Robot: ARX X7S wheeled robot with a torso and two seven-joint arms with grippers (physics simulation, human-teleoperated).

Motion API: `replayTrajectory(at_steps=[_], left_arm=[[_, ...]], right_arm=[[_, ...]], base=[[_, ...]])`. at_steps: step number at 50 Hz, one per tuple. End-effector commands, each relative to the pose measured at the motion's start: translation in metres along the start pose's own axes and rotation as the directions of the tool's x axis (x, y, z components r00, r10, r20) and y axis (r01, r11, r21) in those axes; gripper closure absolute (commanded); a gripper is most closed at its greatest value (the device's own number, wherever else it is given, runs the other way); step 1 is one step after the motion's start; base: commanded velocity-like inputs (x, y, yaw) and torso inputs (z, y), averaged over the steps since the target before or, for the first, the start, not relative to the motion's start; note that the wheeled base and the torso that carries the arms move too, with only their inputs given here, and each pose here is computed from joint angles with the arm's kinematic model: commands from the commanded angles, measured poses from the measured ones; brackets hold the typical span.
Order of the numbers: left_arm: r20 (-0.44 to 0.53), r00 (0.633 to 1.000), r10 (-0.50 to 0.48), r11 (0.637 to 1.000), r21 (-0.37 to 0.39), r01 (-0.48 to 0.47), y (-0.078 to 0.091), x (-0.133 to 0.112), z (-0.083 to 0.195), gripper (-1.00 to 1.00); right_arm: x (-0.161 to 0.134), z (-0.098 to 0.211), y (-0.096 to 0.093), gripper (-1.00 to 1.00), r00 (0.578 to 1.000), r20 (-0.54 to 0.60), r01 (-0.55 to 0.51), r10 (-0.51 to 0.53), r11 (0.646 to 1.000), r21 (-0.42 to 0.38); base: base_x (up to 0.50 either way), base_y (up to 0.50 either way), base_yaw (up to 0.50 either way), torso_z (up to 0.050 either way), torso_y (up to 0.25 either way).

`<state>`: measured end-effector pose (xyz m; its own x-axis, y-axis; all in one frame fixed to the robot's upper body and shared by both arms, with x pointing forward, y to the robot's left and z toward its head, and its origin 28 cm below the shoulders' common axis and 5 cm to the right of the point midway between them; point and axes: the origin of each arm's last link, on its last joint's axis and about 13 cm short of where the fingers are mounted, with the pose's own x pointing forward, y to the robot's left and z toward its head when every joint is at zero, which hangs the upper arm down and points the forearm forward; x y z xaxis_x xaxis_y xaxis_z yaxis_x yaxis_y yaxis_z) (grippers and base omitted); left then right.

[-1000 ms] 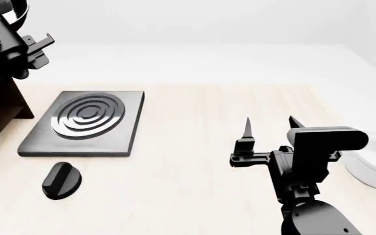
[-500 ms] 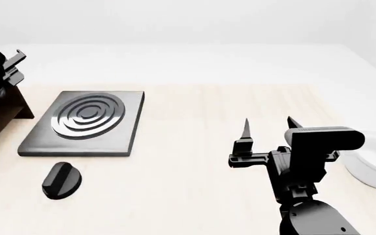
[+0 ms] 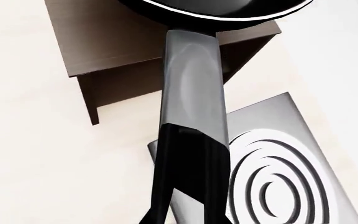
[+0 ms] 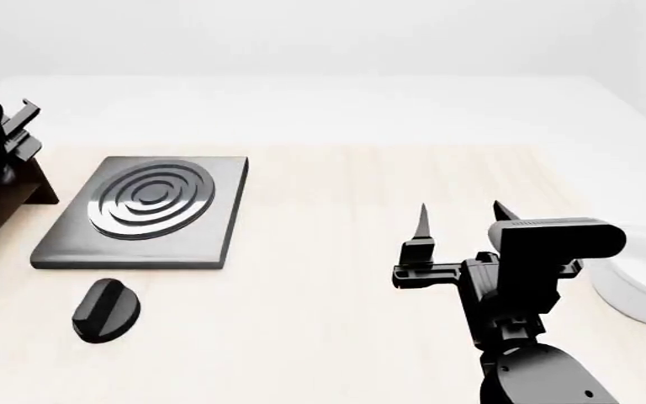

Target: Put the frying pan on top of the cabinet.

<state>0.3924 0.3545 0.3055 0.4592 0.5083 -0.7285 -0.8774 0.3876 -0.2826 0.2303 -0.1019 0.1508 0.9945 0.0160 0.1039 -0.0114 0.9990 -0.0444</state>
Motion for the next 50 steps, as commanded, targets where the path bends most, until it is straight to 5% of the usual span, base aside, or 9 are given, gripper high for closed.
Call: replayTrajectory(at_steps=[1, 10, 17, 35, 36, 50], left_arm=[[0.039, 0.999, 0.028, 0.998, -0.054, -0.026, 0.004, 0.003, 0.009, 1.0], [0.031, 0.999, 0.033, 0.998, -0.058, -0.031, 0.005, 0.004, 0.008, 1.0], [0.018, 1.0, 0.02, 1.0, 0.018, -0.02, 0.004, 0.006, -0.002, 1.0], [0.012, 1.0, 0.02, 1.0, 0.005, -0.02, 0.004, 0.007, -0.002, 1.0], [0.015, 1.0, 0.008, 1.0, -0.005, -0.008, 0.004, 0.007, 0.0, -1.0], [0.123, 0.987, -0.106, 0.994, 0.006, 0.106, -0.004, -0.01, 0.012, -1.0]], right_arm=[[0.0, -0.001, 0.0, -1.0, 1.0, -0.001, -0.001, 0.001, 1.0, -0.001], [0.0, -0.001, 0.001, -1.0, 1.0, -0.001, -0.001, 0.001, 1.0, -0.002], [0.0, 0.0, 0.001, -1.0, 1.0, 0.0, -0.001, 0.001, 1.0, -0.003], [-0.001, 0.0, 0.001, -1.0, 1.0, 0.001, -0.002, 0.002, 1.0, -0.007], [-0.001, 0.0, 0.001, -1.0, 1.0, 0.0, -0.002, 0.002, 1.0, -0.006], [0.0, -0.001, 0.001, -1.0, 1.0, -0.002, -0.003, 0.003, 1.0, -0.005]], base=[[0.0, 0.0, 0.0, 0.0, 0.0], [0.0, 0.0, 0.0, 0.0, 0.0], [0.0, 0.0, 0.0, 0.001, 0.001], [0.0, 0.0, 0.0, 0.001, 0.001], [0.0, 0.0, 0.0, 0.0, 0.01], [0.0, 0.0, 0.0, 0.0, 0.0]])
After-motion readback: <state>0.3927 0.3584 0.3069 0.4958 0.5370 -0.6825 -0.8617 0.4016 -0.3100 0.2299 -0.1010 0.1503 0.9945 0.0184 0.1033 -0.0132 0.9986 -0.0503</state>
